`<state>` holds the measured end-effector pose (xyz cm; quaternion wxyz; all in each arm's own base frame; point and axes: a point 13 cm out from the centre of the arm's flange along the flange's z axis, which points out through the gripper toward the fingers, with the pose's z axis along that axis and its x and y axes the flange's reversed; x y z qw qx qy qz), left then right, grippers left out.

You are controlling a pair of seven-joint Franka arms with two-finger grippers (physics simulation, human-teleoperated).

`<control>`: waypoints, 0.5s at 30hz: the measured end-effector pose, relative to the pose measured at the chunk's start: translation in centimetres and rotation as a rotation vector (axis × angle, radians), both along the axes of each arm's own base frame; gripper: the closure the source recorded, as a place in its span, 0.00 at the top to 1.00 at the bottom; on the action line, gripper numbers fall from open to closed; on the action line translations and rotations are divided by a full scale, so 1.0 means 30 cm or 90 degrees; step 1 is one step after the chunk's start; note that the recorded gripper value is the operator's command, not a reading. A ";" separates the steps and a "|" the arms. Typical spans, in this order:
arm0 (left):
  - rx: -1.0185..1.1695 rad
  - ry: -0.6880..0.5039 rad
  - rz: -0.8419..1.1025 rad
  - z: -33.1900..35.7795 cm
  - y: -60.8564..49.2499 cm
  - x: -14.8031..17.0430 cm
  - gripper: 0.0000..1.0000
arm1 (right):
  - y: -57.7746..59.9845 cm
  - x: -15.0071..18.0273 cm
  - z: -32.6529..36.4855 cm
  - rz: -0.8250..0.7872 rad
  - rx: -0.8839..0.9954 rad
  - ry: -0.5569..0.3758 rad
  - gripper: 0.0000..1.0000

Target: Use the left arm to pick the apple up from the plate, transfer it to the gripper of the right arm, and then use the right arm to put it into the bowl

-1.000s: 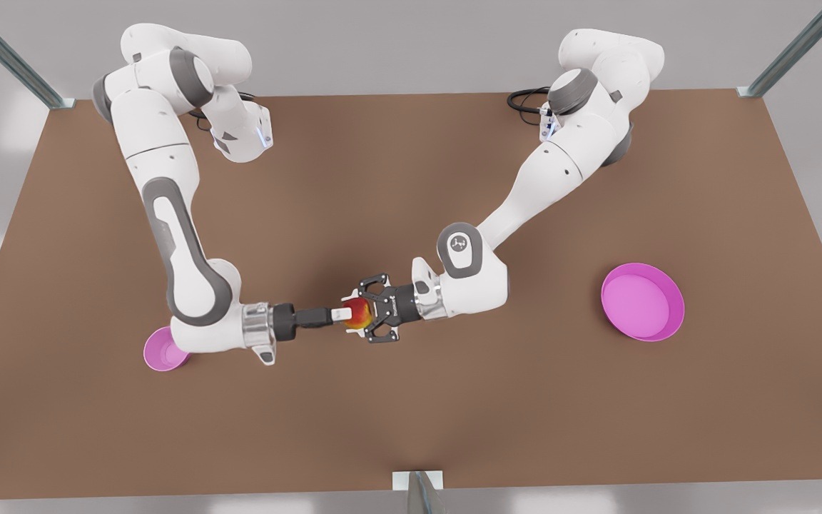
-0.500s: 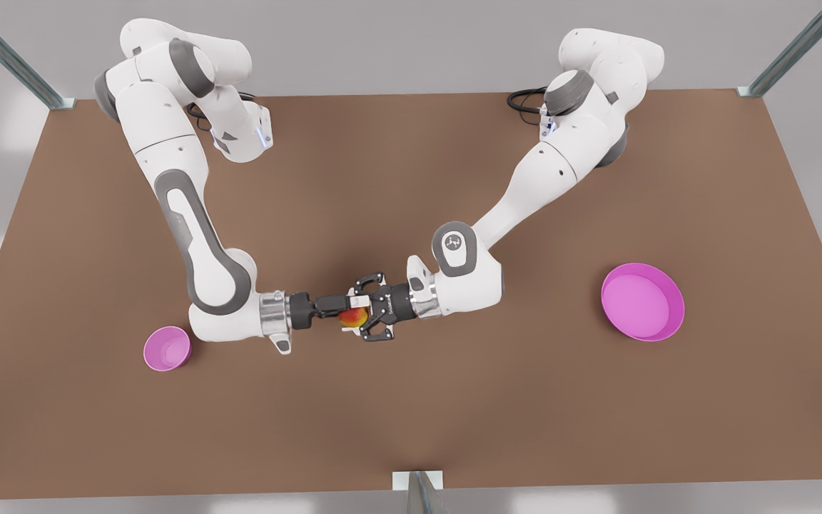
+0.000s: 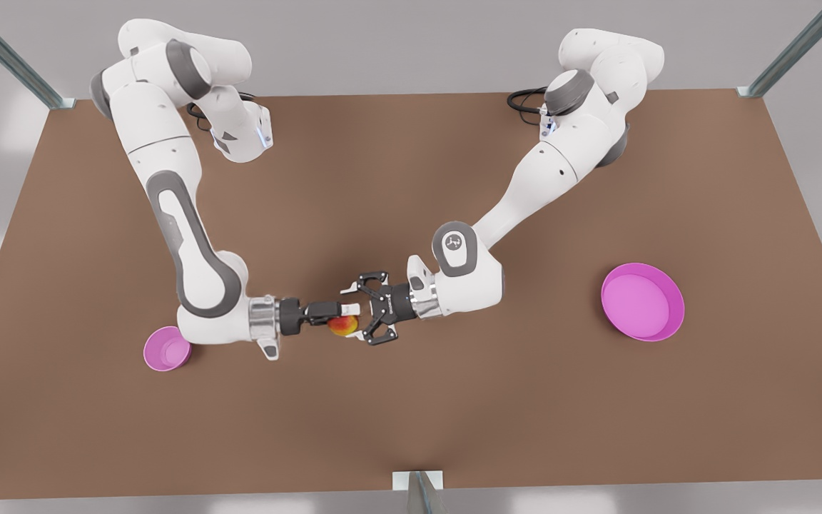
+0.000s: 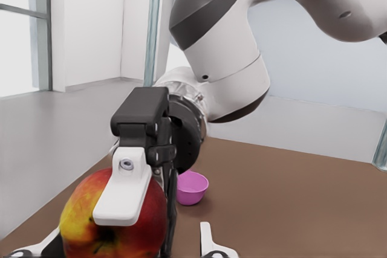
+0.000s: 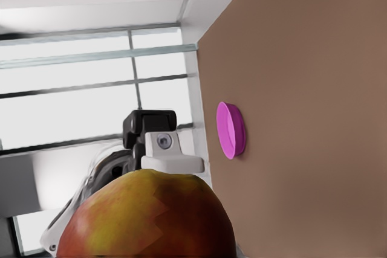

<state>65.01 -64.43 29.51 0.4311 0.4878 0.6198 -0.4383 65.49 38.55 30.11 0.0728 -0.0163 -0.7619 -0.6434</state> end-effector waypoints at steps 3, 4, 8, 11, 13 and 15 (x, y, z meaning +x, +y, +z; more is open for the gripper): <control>0.000 0.000 0.001 -0.001 0.002 0.003 1.00 | -0.089 0.050 -0.009 -0.018 -0.007 -0.010 0.61; -0.001 0.001 0.002 0.000 0.004 0.004 1.00 | -0.134 0.073 -0.011 -0.029 -0.009 -0.014 0.61; 0.000 0.003 0.004 -0.003 0.011 0.010 1.00 | -0.299 0.121 -0.041 -0.041 -0.047 -0.039 0.61; 0.034 -0.008 0.033 -0.029 0.205 0.143 1.00 | -0.443 0.120 -0.051 -0.012 -0.136 -0.092 0.60; 0.093 -0.032 0.042 -0.059 0.443 0.262 1.00 | -0.550 0.104 -0.080 0.027 -0.221 -0.131 0.61; 0.156 -0.057 0.037 -0.037 0.681 0.359 1.00 | -0.666 0.090 -0.118 0.073 -0.319 -0.171 0.60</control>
